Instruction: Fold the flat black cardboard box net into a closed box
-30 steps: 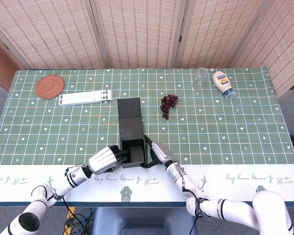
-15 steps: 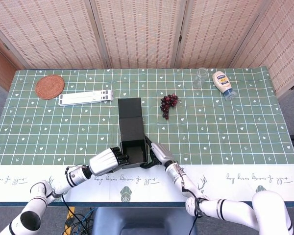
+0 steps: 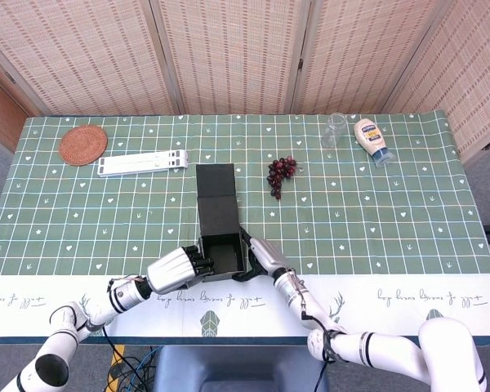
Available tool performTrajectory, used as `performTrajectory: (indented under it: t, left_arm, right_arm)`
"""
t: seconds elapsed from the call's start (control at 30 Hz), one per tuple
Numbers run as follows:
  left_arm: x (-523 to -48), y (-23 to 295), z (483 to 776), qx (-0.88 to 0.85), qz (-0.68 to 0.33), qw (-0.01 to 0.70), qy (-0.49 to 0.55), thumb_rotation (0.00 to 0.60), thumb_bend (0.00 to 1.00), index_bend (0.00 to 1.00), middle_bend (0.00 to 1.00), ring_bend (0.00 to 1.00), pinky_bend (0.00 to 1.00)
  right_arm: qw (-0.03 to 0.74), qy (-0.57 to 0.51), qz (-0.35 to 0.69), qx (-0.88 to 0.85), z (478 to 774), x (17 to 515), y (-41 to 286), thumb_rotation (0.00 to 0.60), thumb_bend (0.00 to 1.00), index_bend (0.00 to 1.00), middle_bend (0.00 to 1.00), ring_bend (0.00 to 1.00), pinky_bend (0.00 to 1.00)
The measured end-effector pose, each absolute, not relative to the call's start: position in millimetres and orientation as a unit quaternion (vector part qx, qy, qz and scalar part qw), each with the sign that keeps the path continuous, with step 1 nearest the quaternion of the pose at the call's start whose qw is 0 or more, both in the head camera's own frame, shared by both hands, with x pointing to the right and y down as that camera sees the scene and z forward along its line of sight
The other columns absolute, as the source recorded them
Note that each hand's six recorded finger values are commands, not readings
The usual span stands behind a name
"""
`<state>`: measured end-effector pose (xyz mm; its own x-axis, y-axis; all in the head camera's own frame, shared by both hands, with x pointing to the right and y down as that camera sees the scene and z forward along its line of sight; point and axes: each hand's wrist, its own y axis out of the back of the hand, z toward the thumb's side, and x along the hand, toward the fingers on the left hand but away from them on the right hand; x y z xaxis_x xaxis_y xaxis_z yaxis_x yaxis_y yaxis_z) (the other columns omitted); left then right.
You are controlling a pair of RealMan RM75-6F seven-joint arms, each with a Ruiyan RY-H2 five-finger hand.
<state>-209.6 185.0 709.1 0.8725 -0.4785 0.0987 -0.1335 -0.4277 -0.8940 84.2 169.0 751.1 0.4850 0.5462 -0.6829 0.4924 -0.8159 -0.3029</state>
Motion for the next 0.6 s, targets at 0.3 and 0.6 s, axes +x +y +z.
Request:
performTrajectory:
  t: [0.3, 0.6]
  left_arm:
    - [-218.2, 181.1, 711.2, -0.834, -0.189, 0.471, 0.219, 0.600, 0.10, 0.32, 0.31, 0.46, 0.53]
    - [-232.0, 177.4, 709.3, -0.828, -0.205, 0.462, 0.241, 0.600, 0.10, 0.14, 0.14, 0.32, 0.53]
  right_arm:
    - [0.035, -0.309, 0.404, -0.860, 747.7, 84.8, 164.8, 0.600, 0.52, 0.00, 0.28, 0.74, 1.00]
    - [0.036, -0.320, 0.400, -0.858, 745.5, 84.7, 160.8, 0.600, 0.52, 0.00, 0.25, 0.74, 1.00]
